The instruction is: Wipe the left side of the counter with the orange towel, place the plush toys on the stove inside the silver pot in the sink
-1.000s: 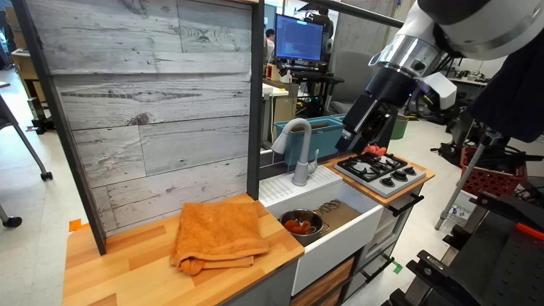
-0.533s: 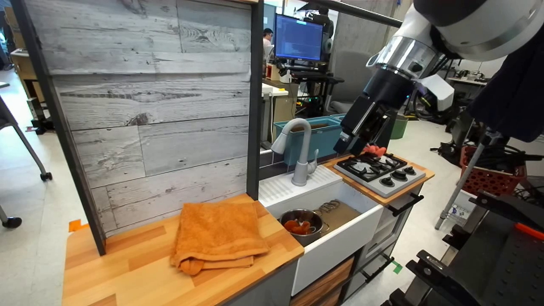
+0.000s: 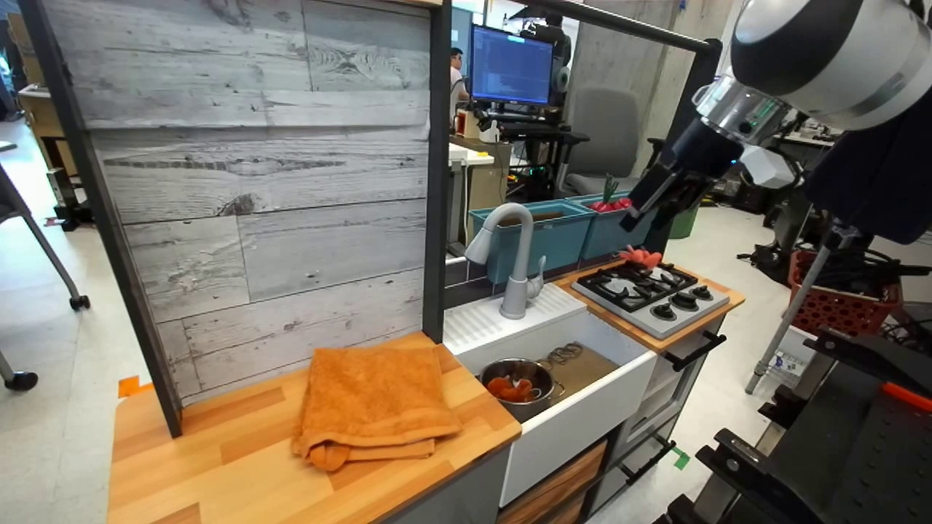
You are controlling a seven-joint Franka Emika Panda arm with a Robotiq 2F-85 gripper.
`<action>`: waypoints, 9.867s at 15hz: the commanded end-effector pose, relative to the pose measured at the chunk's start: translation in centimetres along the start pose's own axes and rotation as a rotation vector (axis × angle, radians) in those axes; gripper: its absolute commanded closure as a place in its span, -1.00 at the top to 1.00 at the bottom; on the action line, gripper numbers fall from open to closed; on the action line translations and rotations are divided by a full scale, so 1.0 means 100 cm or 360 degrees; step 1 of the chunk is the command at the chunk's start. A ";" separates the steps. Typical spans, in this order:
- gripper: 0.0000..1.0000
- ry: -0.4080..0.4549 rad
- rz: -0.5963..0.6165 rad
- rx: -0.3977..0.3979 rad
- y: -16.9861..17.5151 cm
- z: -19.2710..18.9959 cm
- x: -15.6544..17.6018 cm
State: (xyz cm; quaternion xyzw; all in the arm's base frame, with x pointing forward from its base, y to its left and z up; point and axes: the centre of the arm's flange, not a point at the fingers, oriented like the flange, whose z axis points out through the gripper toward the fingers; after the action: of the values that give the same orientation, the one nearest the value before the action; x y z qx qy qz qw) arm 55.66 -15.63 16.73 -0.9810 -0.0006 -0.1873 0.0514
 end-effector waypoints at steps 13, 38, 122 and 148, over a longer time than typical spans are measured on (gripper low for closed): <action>1.00 0.0201 0.0689 -0.0310 0.201 0.039 0.006; 1.00 0.0138 0.0622 -0.0629 0.247 0.159 0.071; 1.00 0.0099 -0.0364 -0.0128 -0.150 -0.015 -0.030; 1.00 -0.0137 -0.0219 -0.0303 -0.070 0.060 -0.015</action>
State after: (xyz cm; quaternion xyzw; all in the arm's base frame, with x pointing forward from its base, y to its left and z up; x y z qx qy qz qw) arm 55.72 -8.69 12.47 -0.9866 -0.0569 -0.1452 -0.0478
